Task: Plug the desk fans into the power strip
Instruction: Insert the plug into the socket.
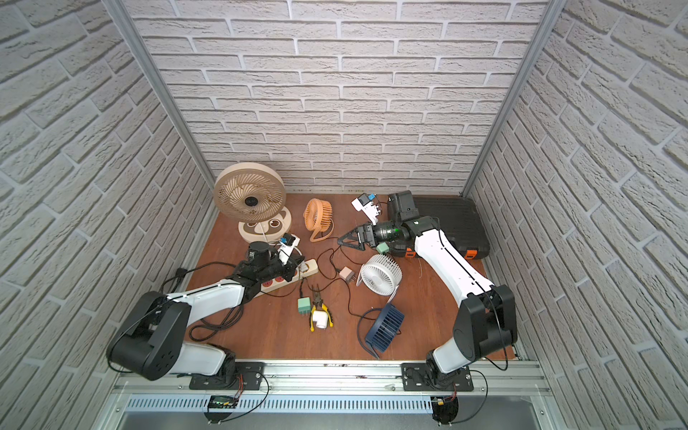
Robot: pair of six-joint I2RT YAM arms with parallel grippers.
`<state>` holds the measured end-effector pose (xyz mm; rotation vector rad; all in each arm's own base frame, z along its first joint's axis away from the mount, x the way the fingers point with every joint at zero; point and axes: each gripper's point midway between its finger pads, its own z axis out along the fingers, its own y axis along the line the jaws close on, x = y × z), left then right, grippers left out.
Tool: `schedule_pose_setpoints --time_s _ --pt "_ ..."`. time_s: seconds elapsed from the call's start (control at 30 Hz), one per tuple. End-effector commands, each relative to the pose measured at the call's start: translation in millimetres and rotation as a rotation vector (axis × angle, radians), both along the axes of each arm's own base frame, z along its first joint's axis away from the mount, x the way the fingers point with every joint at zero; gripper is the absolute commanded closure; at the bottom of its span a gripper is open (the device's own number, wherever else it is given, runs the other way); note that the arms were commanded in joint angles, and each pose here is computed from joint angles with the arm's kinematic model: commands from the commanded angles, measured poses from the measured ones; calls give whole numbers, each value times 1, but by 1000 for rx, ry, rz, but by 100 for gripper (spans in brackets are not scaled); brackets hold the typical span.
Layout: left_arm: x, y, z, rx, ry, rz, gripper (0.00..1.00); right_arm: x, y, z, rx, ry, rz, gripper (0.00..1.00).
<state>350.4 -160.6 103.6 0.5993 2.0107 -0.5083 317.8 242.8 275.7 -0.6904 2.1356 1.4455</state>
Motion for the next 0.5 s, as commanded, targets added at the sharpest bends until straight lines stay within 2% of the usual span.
schedule_pose_setpoints --time_s 0.0,0.47 --pt "12 -2 17 -13 -68 -12 100 -6 1 28 64 -102 24 0" --pt "20 -6 13 1 -51 -31 100 -5 3 19 83 -82 35 0"
